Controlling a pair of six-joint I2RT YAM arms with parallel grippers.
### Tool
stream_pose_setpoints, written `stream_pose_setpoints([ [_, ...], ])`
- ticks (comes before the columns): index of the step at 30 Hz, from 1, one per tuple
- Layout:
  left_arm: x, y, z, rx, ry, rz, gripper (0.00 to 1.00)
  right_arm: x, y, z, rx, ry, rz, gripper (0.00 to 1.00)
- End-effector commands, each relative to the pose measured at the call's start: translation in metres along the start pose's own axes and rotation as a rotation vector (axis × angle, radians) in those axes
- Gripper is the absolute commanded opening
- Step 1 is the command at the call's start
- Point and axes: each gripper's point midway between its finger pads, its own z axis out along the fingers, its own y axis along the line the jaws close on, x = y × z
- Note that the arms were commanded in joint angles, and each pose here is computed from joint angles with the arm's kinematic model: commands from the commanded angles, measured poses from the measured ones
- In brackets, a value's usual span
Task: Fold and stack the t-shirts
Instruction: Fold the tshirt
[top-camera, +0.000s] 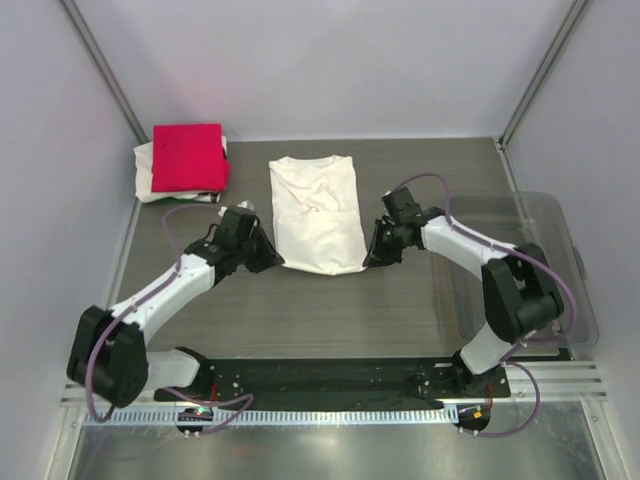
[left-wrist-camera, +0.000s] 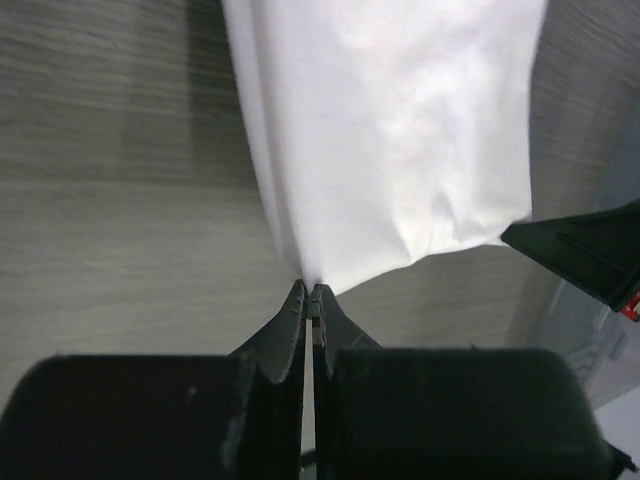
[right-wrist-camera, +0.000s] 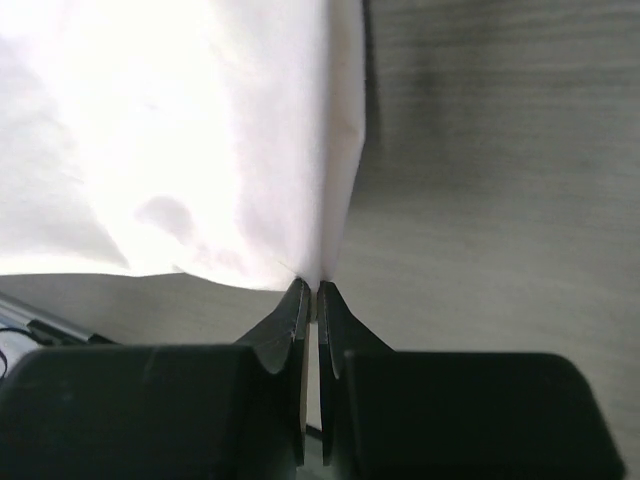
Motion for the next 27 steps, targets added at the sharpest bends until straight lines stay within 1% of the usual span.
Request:
stream_pose_setpoints([
  [1,0.021,0.000,-0.035,-0.046,-0.004,-0.014,0.00,0.016,0.008,-0.043,0.016,-0.042,-0.061,0.01],
  [2,0.027,0.002,-0.043,-0.058,-0.004,-0.013,0.00,0.026,0.009,-0.057,0.009,-0.051,-0.067,0.01],
  [4,0.040,-0.009,-0.064,-0.019,-0.006,-0.010,0.00,0.041,0.014,-0.069,0.000,-0.059,-0.077,0.01],
  [5,0.043,0.000,-0.072,-0.064,-0.024,-0.007,0.00,0.048,0.018,-0.083,-0.018,-0.078,-0.080,0.01],
  [6,0.048,0.000,-0.078,-0.065,-0.028,-0.002,0.00,0.064,0.021,-0.086,-0.024,-0.068,-0.101,0.01],
  [7,0.056,-0.008,-0.093,-0.026,-0.035,-0.008,0.00,0.072,0.022,-0.090,-0.029,-0.073,-0.105,0.01],
  [8,0.064,0.000,-0.099,-0.053,-0.024,-0.007,0.00,0.081,0.019,-0.092,-0.011,-0.073,-0.076,0.01],
  [9,0.073,-0.001,-0.105,-0.044,-0.019,0.011,0.00,0.089,0.024,-0.101,-0.039,-0.091,-0.085,0.01],
  [10,0.076,-0.001,-0.114,-0.029,-0.029,-0.022,0.00,0.104,0.027,-0.104,-0.043,-0.072,-0.103,0.01],
  [11,0.083,0.007,-0.120,-0.053,-0.013,-0.020,0.00,0.111,0.030,-0.107,-0.044,-0.085,-0.078,0.01],
  [13,0.094,0.009,-0.129,-0.046,-0.004,-0.015,0.00,0.134,0.034,-0.116,-0.063,-0.078,-0.104,0.01],
  [14,0.097,0.012,-0.137,-0.039,-0.003,-0.041,0.00,0.140,0.036,-0.119,-0.065,-0.077,-0.079,0.01],
  [15,0.101,0.012,-0.140,-0.031,0.000,-0.030,0.00,0.135,0.033,-0.124,-0.047,-0.133,-0.071,0.01],
  [16,0.101,0.012,-0.144,-0.022,-0.004,-0.032,0.00,0.145,0.030,-0.127,-0.025,-0.127,-0.094,0.01],
  [18,0.099,0.015,-0.151,-0.031,-0.018,-0.027,0.00,0.133,0.031,-0.136,-0.002,-0.202,-0.085,0.01],
  [20,0.088,0.020,-0.154,-0.059,-0.071,-0.008,0.00,0.122,0.035,-0.142,0.015,-0.246,-0.098,0.01],
  [21,0.081,0.015,-0.157,-0.057,-0.091,0.013,0.00,0.117,0.036,-0.144,0.029,-0.269,-0.118,0.01],
  [22,0.073,0.013,-0.158,-0.065,-0.126,0.027,0.00,0.105,0.034,-0.147,0.058,-0.323,-0.127,0.01],
  [24,0.060,0.000,-0.162,-0.061,-0.163,0.071,0.00,0.088,0.044,-0.154,0.074,-0.377,-0.139,0.01],
  [25,0.056,-0.003,-0.162,-0.071,-0.176,0.086,0.00,0.079,0.045,-0.156,0.096,-0.406,-0.161,0.01],
  [26,0.047,-0.005,-0.164,-0.089,-0.210,0.104,0.00,0.070,0.053,-0.159,0.100,-0.419,-0.164,0.01],
  [27,0.044,-0.007,-0.160,-0.119,-0.216,0.138,0.01,0.058,0.051,-0.159,0.122,-0.437,-0.154,0.01],
])
